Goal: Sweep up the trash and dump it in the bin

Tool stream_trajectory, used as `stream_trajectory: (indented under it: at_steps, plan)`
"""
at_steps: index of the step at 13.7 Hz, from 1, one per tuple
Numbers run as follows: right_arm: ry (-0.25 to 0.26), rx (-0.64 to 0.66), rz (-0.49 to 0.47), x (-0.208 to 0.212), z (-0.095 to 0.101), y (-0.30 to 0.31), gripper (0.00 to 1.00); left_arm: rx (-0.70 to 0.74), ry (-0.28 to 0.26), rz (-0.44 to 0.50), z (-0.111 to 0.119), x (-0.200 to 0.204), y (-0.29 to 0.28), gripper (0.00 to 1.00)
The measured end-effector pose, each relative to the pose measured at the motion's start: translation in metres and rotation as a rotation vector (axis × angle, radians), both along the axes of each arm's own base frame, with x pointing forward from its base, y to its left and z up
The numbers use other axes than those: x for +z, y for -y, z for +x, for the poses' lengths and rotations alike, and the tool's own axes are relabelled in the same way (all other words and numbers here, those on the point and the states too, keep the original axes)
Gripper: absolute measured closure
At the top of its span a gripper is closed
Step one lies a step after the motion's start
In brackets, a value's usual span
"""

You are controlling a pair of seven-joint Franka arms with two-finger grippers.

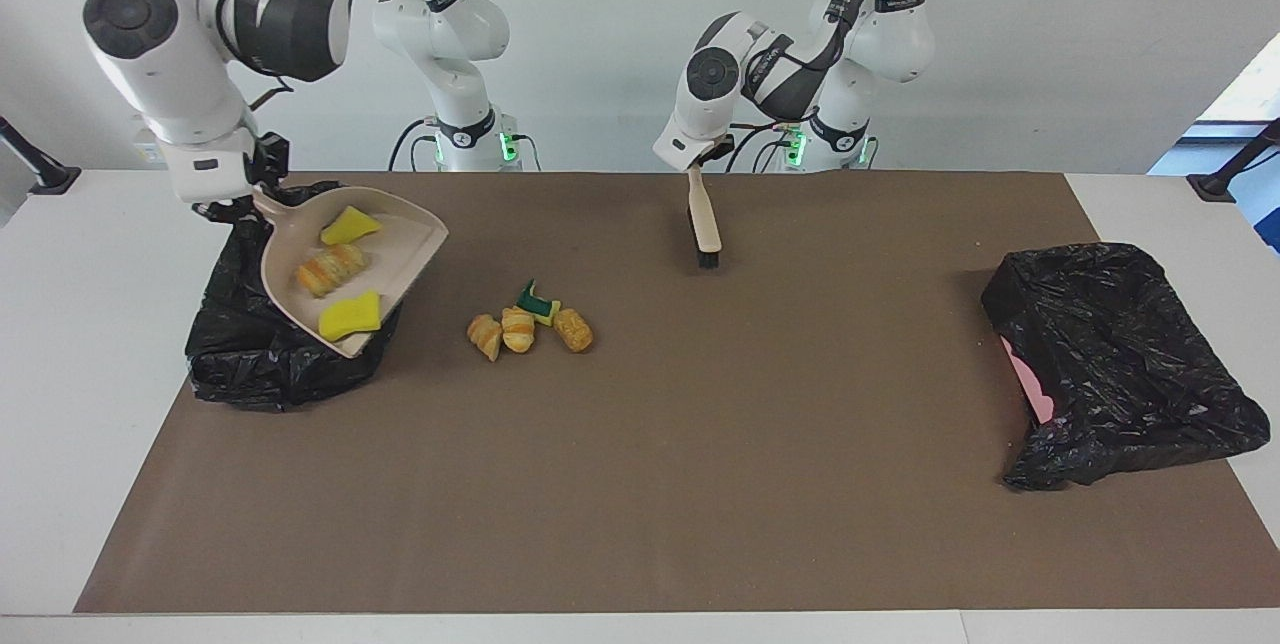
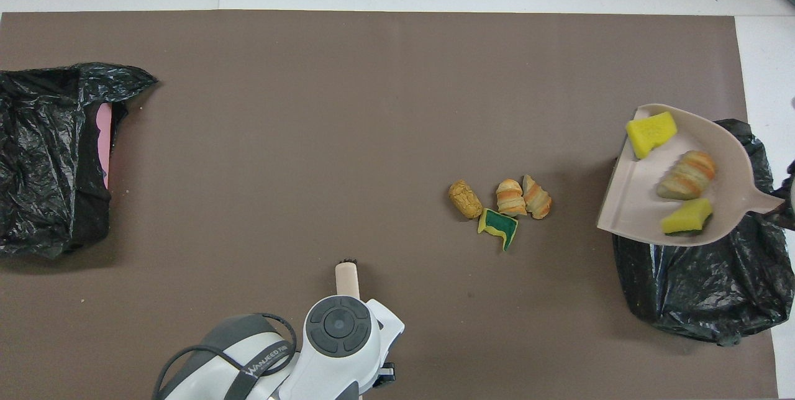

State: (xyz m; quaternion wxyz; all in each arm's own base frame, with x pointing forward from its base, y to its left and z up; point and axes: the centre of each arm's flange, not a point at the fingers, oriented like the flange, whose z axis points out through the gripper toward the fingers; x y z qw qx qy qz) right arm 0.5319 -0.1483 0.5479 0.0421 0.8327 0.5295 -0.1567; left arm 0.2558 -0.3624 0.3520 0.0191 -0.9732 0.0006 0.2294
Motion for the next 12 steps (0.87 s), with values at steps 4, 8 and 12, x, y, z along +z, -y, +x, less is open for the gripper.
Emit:
stream_trajectory:
  at_steps: [4,8,12]
  plan:
    - [-0.002,0.142,-0.076,0.004,-0.026,0.096,0.68,-0.040,-0.015,-0.019,-0.023,0.000,0.013,0.74]
    - [-0.100,0.432,-0.160,-0.012,-0.044,0.078,0.68,-0.039,-0.016,-0.020,-0.028,-0.005,0.015,0.74]
    - [-0.142,0.620,-0.185,-0.029,-0.055,0.068,0.68,-0.041,-0.010,-0.010,-0.033,-0.017,0.020,0.74]
